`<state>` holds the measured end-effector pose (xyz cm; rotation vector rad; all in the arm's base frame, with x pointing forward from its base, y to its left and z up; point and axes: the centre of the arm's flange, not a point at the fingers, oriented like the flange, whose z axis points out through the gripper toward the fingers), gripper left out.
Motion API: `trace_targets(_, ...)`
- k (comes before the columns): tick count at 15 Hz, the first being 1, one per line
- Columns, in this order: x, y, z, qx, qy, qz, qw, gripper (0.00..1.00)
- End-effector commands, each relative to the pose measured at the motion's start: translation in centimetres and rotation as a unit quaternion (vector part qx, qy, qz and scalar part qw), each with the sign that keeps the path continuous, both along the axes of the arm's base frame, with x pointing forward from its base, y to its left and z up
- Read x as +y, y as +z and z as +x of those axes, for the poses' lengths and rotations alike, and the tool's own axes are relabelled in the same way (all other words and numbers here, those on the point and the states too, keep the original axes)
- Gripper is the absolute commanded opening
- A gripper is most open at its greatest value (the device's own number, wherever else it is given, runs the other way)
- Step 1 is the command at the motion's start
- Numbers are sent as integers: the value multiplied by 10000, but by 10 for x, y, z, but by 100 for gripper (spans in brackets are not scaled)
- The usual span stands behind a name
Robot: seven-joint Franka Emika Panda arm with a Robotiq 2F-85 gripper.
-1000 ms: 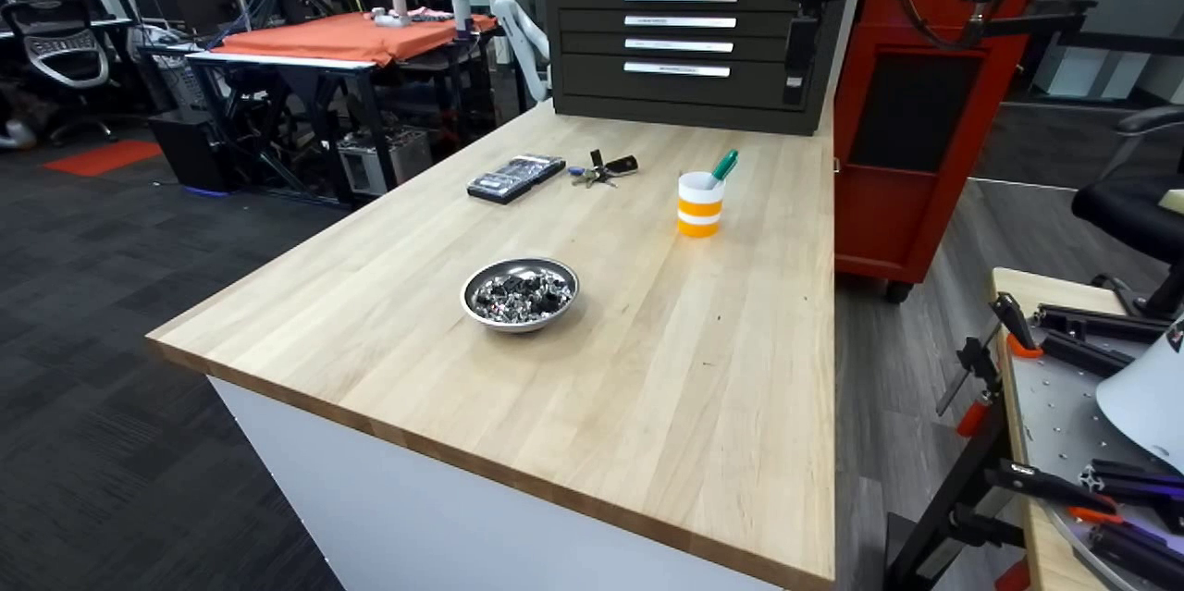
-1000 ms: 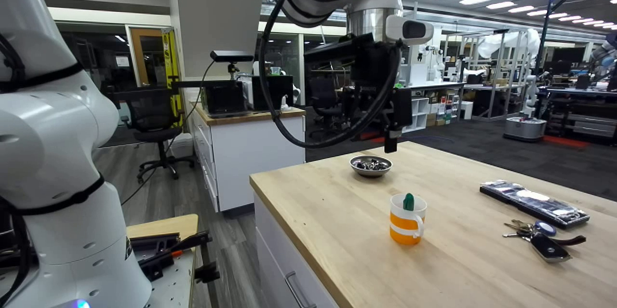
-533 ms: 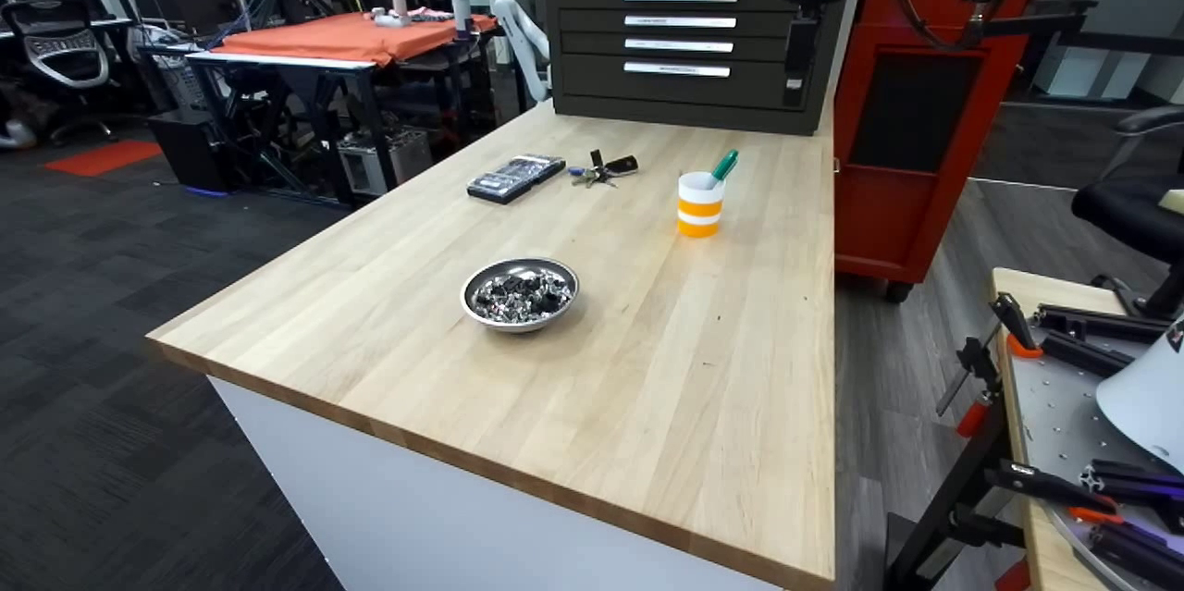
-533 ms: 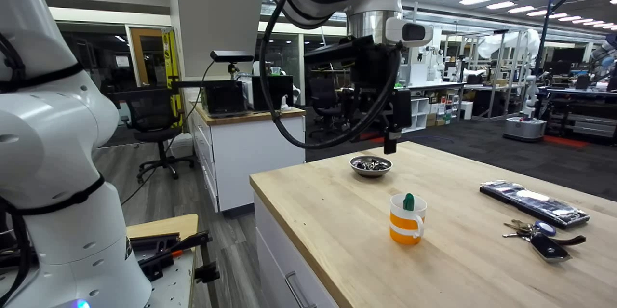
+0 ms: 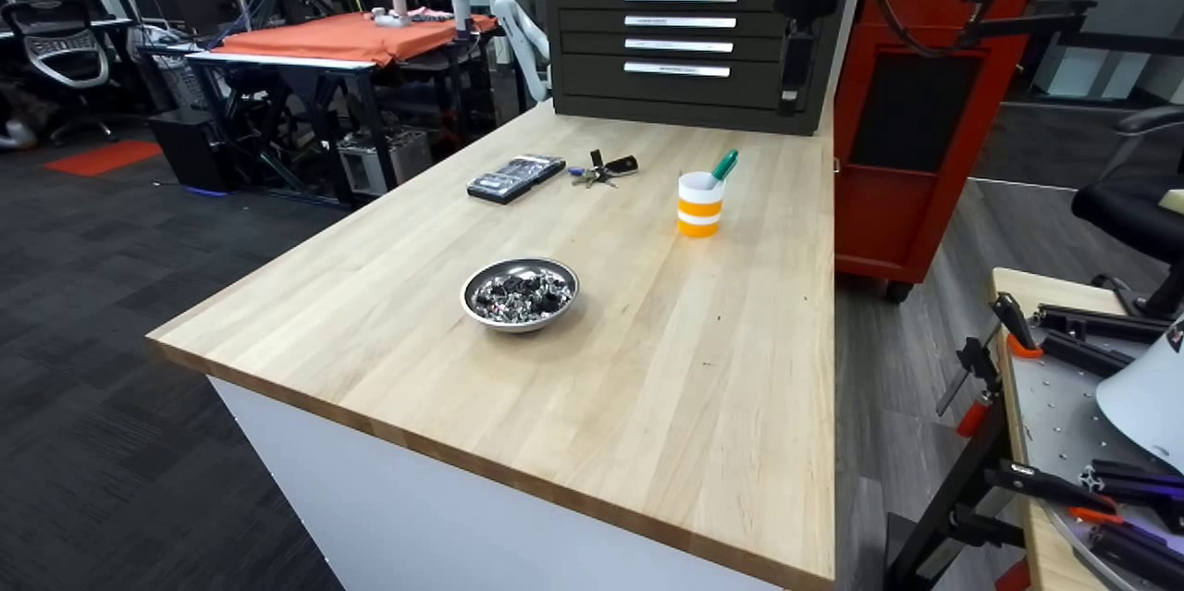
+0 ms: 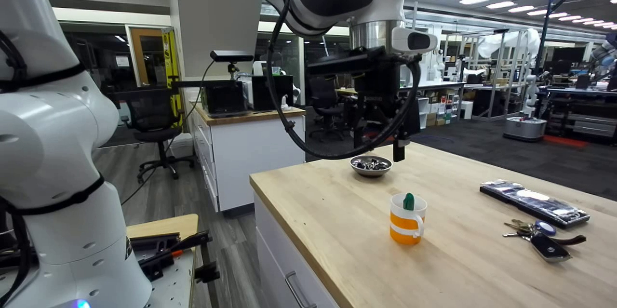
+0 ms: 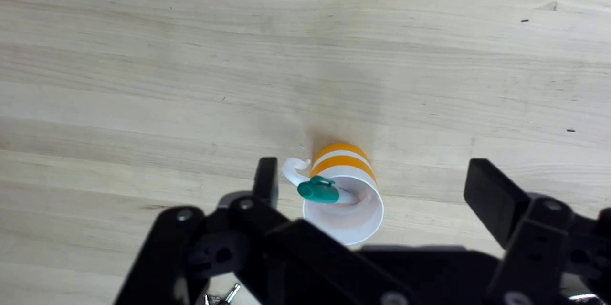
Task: Remove the green marker from the orange and white mug
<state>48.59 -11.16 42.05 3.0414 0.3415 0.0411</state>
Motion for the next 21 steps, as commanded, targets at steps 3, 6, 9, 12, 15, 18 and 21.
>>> trace_targets(3,-23,-19,12,-228,350,-51,9991,100)
trace_targets(6,-34,-30,18,-252,486,26,9985,100)
trace_targets(9,-39,-37,22,-325,720,89,9968,100)
trace_targets(12,-42,-42,28,-418,995,168,9940,100)
trace_targets(15,-44,-47,35,-422,1204,262,9915,100)
trace_targets(18,-45,-57,40,-377,1490,451,9871,100)
trace_targets(21,-47,-67,43,-332,1753,552,9824,100)
